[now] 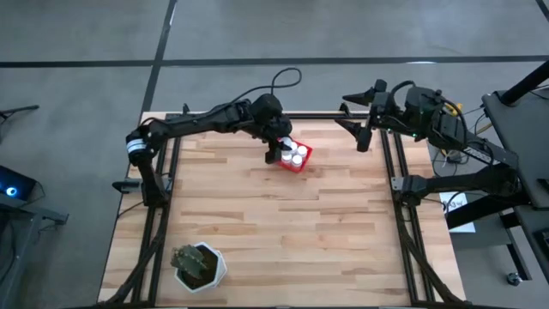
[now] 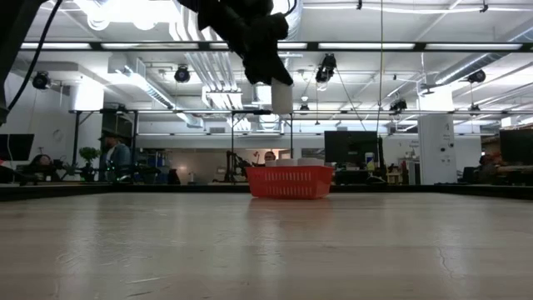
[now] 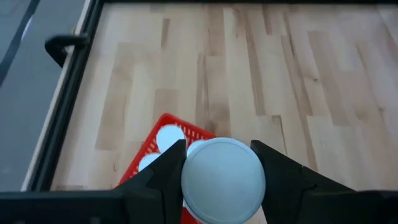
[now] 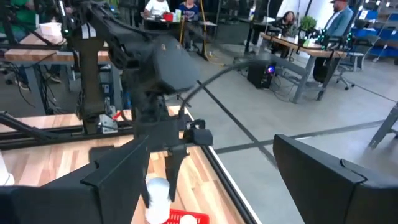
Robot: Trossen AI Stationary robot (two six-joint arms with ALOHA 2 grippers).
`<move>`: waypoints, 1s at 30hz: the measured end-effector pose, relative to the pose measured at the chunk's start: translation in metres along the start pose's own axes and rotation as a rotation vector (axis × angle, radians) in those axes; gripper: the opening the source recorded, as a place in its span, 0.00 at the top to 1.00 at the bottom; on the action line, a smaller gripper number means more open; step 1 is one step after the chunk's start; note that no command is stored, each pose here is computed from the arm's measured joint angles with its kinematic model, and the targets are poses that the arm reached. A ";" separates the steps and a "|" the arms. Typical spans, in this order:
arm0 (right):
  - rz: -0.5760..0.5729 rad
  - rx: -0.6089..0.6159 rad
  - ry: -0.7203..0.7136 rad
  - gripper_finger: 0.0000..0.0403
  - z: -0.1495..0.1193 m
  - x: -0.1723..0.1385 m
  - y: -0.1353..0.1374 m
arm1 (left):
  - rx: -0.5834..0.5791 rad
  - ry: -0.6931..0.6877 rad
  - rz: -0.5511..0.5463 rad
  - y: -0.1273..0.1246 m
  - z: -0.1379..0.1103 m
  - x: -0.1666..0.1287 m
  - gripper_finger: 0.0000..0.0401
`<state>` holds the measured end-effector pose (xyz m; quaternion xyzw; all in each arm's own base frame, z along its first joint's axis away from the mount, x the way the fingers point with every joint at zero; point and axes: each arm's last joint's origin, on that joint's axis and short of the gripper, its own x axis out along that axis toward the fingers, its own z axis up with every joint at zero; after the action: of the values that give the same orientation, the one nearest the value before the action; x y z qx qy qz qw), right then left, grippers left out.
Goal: Pick and place pill bottles into a basket
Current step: Put the white pill bottle into the red bin
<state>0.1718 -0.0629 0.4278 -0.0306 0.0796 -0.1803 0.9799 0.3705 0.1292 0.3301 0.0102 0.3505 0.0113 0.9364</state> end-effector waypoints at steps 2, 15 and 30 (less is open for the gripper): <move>0.010 0.002 -0.006 0.19 0.001 -0.001 0.000 | -0.006 0.011 -0.004 0.000 -0.006 0.004 0.65; 0.059 0.038 0.018 0.19 -0.009 0.004 0.003 | -0.004 -0.041 -0.001 -0.001 -0.032 0.011 0.65; 0.111 0.135 0.097 0.19 -0.048 0.014 0.008 | -0.005 -0.071 0.017 0.001 -0.054 0.017 0.65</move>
<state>0.1797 -0.0625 0.3777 0.0490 0.1162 -0.1318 0.9832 0.3479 0.1312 0.2778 0.0115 0.3169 0.0197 0.9482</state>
